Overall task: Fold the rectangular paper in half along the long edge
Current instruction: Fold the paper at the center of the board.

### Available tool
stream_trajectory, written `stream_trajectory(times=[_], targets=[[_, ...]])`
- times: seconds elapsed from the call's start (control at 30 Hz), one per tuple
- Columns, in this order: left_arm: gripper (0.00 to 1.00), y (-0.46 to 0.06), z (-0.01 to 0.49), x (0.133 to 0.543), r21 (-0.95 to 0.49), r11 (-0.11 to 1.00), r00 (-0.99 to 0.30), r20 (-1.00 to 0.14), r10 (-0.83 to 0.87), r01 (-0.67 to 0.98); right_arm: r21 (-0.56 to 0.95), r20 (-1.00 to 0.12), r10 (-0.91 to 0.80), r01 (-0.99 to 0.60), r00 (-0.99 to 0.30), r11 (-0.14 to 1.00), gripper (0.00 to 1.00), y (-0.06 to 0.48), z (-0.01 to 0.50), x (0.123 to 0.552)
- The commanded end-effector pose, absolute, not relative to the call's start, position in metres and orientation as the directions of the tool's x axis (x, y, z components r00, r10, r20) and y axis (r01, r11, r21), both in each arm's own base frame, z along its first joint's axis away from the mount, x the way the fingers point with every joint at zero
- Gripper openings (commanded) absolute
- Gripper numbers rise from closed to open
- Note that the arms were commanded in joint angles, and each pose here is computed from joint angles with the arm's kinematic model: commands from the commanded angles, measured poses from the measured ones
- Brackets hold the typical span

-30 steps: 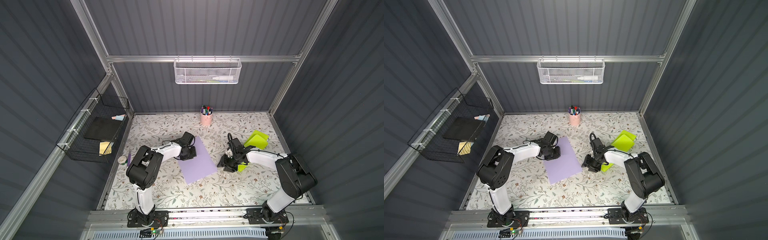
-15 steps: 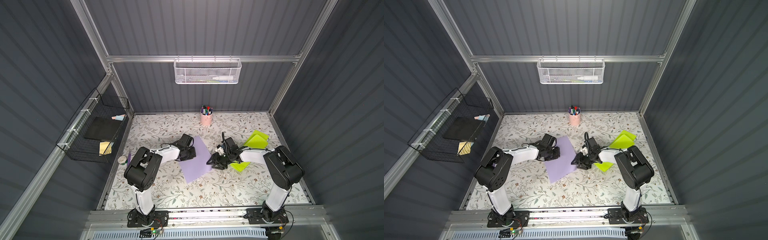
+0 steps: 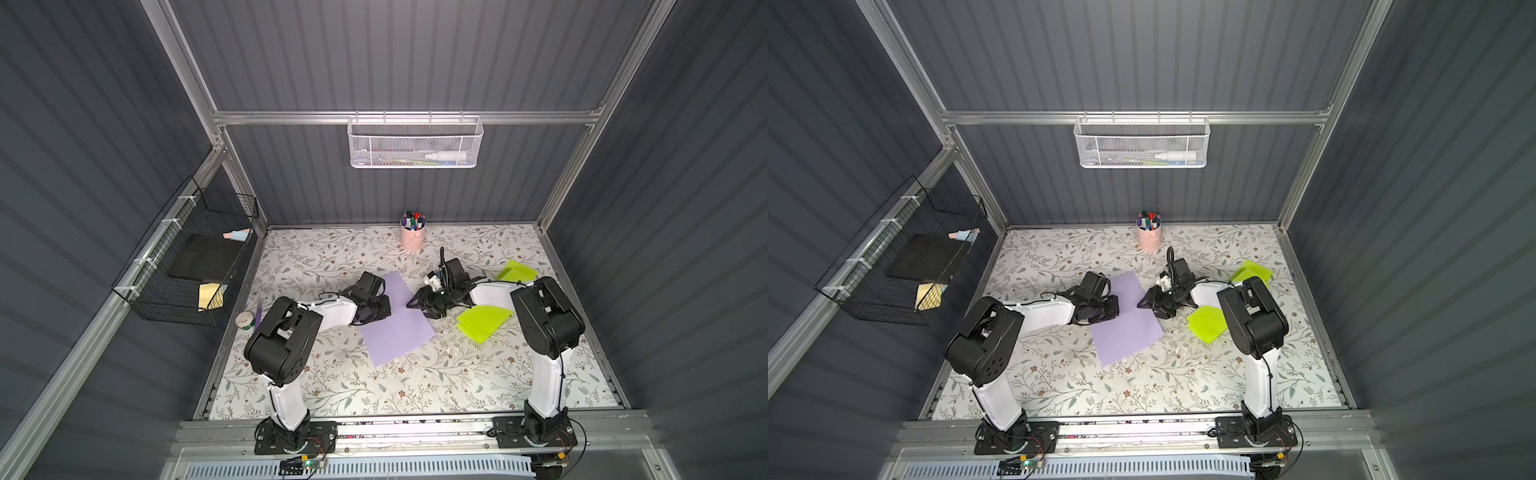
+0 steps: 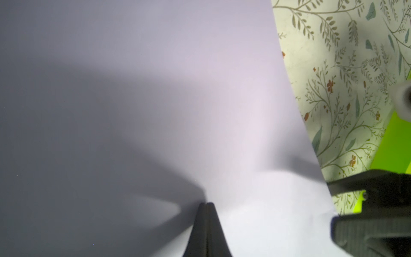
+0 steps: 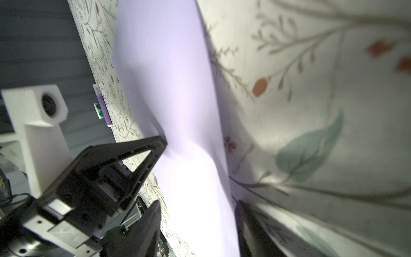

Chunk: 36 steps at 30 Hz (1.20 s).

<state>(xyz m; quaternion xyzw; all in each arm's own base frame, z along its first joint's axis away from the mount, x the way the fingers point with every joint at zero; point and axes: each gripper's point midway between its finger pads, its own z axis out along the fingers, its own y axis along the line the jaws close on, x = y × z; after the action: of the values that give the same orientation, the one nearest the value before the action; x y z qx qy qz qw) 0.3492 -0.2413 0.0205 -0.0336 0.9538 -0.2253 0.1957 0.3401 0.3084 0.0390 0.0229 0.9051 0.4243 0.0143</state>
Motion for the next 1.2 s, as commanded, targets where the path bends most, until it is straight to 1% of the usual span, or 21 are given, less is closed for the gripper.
stream_trajectory(times=[0.0, 0.17, 0.3, 0.4, 0.6, 0.7, 0.83, 0.93, 1.03, 1.17], targets=[[0.0, -0.206, -0.043, 0.281, -0.286, 0.956, -0.987, -0.124, -0.106, -0.067, 0.773, 0.001, 0.017, 0.012, -1.0, 0.634, 0.51, 0.311, 0.039, 0.342], [0.0, -0.206, -0.044, 0.28, -0.287, 0.956, -0.987, -0.125, -0.103, -0.064, 0.787, 0.039, -0.027, 0.014, -0.999, 0.617, 0.46, 0.316, 0.031, 0.335], [0.0, -0.206, -0.043, 0.28, -0.29, 0.955, -0.987, -0.128, -0.1, -0.059, 0.754, 0.045, -0.028, 0.015, -0.999, 0.657, 0.35, 0.31, 0.02, 0.333], [0.0, -0.208, -0.043, 0.279, -0.297, 0.953, -0.987, -0.127, -0.097, -0.056, 0.732, 0.037, -0.042, -0.001, -0.998, 0.681, 0.32, 0.308, 0.014, 0.335], [0.0, -0.207, -0.041, 0.278, -0.298, 0.953, -0.987, -0.131, -0.095, -0.052, 0.728, 0.016, -0.079, -0.042, -0.997, 0.684, 0.31, 0.313, 0.014, 0.345], [0.0, -0.207, -0.04, 0.278, -0.299, 0.953, -0.986, -0.134, -0.095, -0.051, 0.72, 0.015, -0.089, -0.051, -0.996, 0.692, 0.24, 0.315, 0.013, 0.35], [0.0, -0.207, -0.039, 0.278, -0.3, 0.953, -0.986, -0.136, -0.094, -0.05, 0.702, 0.019, -0.092, -0.052, -0.996, 0.71, 0.18, 0.312, 0.007, 0.351], [0.0, -0.207, -0.038, 0.278, -0.302, 0.952, -0.986, -0.14, -0.094, -0.048, 0.701, 0.019, -0.093, -0.053, -0.995, 0.711, 0.1, 0.312, 0.007, 0.349], [0.0, -0.209, -0.036, 0.281, -0.304, 0.952, -0.985, -0.147, -0.09, -0.042, 0.704, 0.008, -0.091, -0.059, -0.996, 0.708, 0.01, 0.311, 0.013, 0.348], [0.0, -0.212, -0.029, 0.291, -0.296, 0.955, -0.983, -0.168, -0.075, -0.023, 0.702, -0.029, -0.068, -0.069, -0.997, 0.709, 0.0, 0.305, 0.025, 0.345]])
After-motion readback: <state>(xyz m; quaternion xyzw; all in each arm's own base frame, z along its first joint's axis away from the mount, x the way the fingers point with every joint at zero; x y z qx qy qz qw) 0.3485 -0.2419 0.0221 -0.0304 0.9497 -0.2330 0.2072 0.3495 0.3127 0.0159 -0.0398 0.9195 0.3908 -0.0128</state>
